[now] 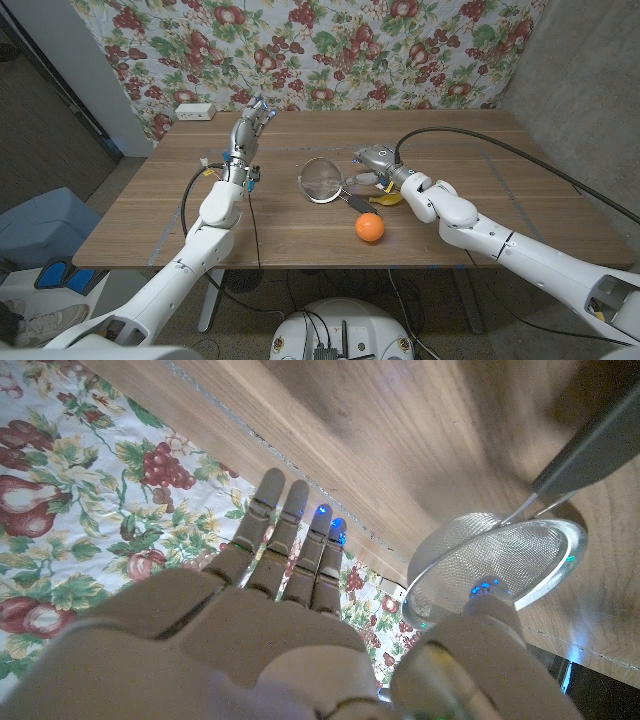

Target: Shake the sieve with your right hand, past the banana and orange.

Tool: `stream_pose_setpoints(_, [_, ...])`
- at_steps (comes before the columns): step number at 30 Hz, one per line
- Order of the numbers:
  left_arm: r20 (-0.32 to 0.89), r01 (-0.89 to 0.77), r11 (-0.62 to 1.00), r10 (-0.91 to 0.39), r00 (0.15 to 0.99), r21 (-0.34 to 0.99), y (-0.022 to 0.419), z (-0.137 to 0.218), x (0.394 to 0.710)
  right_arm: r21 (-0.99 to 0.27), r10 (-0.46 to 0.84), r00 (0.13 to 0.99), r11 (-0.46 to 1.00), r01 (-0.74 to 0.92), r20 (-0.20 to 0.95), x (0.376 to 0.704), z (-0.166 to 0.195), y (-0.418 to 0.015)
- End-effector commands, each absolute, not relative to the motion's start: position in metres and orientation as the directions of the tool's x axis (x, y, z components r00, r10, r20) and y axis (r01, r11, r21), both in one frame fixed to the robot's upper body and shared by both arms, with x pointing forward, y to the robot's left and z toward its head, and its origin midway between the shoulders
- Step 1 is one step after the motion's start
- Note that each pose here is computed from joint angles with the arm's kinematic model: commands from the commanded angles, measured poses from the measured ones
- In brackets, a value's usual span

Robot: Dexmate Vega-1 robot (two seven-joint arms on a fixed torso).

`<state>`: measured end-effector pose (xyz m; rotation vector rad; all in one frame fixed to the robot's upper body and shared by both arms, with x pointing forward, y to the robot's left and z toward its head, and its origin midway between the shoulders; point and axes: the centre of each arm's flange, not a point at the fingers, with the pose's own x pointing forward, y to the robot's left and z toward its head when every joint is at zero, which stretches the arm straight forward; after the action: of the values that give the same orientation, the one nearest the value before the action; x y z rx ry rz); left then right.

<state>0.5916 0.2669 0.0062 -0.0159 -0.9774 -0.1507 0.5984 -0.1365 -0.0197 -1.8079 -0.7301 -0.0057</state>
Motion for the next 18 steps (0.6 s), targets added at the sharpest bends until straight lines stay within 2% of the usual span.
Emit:
stream_pose_setpoints(1, [0.826,0.135,0.990,-0.117,0.551,0.051,0.269,0.006,0.593,-0.903,0.486,0.808,-0.082,0.421,0.333,0.600,-0.009,-0.142])
stream_pose_setpoints(18, [0.827,0.138,0.989,-0.124,0.548,0.057,0.268,0.008,0.595,-0.951,0.489,0.817,0.121,0.283,0.305,0.603,0.005,-0.158])
